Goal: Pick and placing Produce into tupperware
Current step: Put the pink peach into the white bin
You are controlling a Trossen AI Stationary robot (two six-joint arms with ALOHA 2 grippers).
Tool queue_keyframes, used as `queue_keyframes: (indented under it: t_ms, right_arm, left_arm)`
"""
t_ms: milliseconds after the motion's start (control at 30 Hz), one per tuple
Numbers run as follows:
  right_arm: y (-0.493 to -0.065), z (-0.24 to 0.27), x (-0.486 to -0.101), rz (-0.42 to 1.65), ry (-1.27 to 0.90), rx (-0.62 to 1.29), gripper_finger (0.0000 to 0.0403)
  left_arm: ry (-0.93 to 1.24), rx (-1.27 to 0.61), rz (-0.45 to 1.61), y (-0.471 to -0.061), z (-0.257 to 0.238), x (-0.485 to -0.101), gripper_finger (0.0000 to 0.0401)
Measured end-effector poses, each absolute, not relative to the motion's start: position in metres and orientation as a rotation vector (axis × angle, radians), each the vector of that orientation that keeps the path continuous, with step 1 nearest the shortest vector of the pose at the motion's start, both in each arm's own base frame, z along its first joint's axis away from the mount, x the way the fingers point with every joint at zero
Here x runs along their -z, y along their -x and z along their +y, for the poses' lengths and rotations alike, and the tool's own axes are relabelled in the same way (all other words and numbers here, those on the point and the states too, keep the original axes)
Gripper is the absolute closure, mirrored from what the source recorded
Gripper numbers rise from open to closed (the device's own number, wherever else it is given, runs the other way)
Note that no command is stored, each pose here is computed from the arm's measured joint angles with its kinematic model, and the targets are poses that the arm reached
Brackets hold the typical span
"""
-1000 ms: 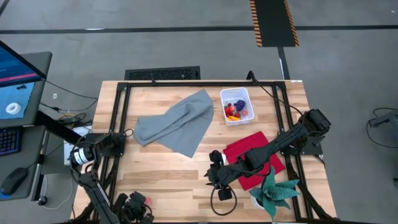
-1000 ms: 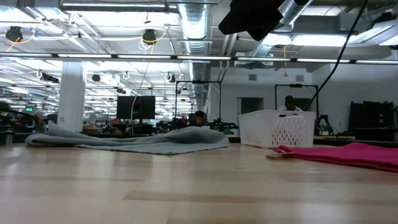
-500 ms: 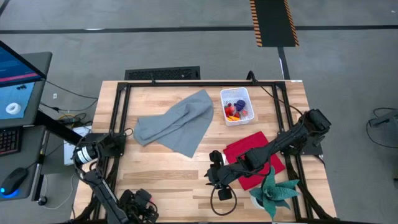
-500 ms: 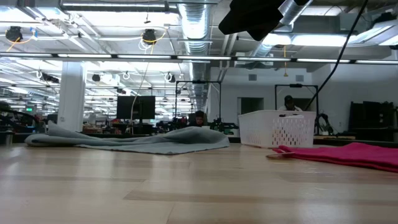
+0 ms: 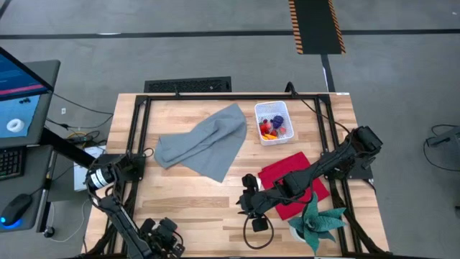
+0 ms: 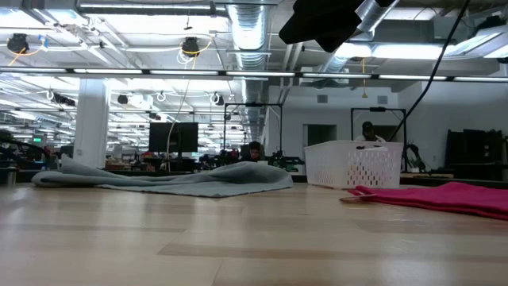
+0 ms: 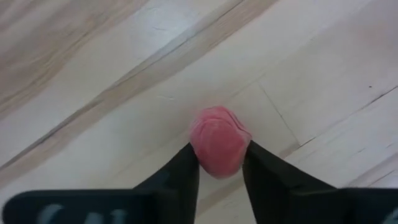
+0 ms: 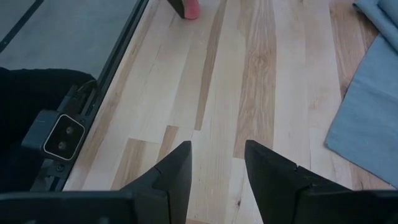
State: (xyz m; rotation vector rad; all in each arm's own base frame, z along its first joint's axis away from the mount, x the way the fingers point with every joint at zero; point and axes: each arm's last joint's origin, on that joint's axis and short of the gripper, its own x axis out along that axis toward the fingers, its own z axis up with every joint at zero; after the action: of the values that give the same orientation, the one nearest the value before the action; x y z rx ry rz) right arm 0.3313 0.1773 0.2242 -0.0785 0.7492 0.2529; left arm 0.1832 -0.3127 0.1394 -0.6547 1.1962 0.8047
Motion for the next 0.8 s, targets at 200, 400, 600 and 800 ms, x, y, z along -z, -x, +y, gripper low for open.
queue_keyframes:
  t_ms: [200,400,600,800]
  right_arm:
    - [-0.331,0.177,-0.224,0.750,0.079,-0.257,0.0232]
    - [-0.332,0.177,-0.224,0.748,0.100,-0.264,0.0230]
    - [-0.330,0.176,-0.222,0.774,0.125,-0.271,0.0235]
    - [-0.327,0.175,-0.229,0.755,0.161,-0.291,0.0247]
  left_arm:
    - [0.596,-0.770,1.189,-0.186,-0.311,-0.140,0.0321]
    - [0.447,-0.786,1.190,-0.194,-0.300,-0.149,0.0305]
    - [0.269,-0.752,1.221,-0.214,-0.287,-0.167,0.0315]
    - [0.100,-0.549,1.128,-0.254,-0.282,-0.194,0.0323]
